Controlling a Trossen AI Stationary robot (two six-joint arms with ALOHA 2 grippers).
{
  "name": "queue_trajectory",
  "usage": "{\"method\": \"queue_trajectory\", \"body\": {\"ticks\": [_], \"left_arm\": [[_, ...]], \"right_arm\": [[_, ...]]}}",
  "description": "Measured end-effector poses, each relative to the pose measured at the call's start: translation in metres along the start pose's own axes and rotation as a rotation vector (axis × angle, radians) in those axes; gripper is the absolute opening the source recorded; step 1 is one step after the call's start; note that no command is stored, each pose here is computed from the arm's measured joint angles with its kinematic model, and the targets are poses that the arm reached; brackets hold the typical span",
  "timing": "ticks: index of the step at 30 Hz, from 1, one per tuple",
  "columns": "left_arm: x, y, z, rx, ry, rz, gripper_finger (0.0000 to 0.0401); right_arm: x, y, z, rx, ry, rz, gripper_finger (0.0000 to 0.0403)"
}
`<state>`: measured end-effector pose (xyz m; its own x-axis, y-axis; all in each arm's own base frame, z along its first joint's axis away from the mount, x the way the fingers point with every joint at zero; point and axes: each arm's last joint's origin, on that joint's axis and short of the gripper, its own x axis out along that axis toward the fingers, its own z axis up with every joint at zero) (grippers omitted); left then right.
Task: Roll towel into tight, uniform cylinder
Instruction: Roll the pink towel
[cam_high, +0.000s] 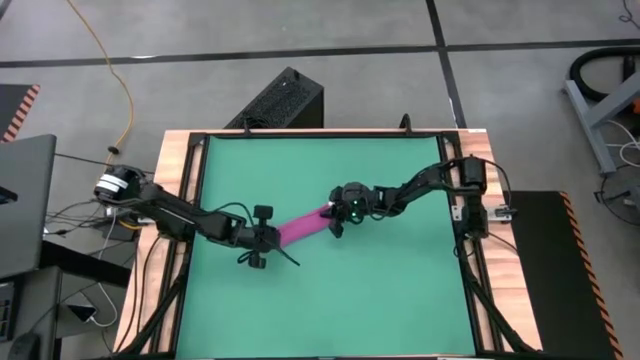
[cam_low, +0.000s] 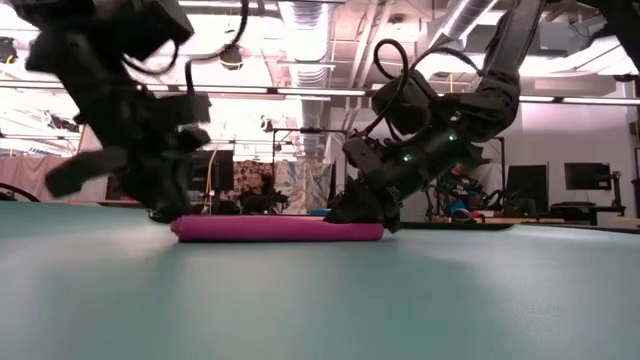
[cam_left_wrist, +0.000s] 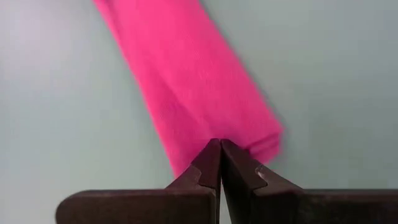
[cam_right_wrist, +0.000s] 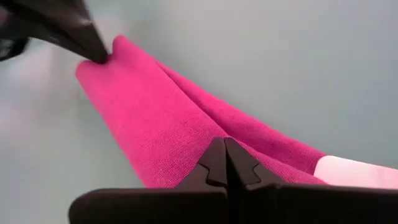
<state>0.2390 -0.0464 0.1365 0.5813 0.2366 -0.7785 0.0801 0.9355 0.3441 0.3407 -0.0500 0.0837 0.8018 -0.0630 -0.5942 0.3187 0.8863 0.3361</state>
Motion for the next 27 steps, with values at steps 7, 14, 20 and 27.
{"method": "queue_trajectory", "body": {"ticks": [7, 14, 20, 27], "left_arm": [[-0.034, 0.016, 0.012, -0.201, -0.175, 0.181, 0.0000], [-0.035, 0.013, -0.005, -0.512, -0.610, 0.051, 0.0000], [-0.025, 0.007, -0.031, -0.653, -0.679, -0.001, 0.0000], [-0.004, -0.013, -0.016, -0.690, -0.645, 0.136, 0.0000]], "right_arm": [[0.000, 0.019, -0.011, -0.001, -0.030, -0.065, 0.0006], [0.000, 0.032, -0.015, 0.120, -0.094, -0.125, 0.0005], [-0.001, 0.040, -0.017, 0.155, -0.145, -0.159, 0.0005], [-0.001, 0.043, -0.016, 0.199, -0.192, -0.182, 0.0005]]}}
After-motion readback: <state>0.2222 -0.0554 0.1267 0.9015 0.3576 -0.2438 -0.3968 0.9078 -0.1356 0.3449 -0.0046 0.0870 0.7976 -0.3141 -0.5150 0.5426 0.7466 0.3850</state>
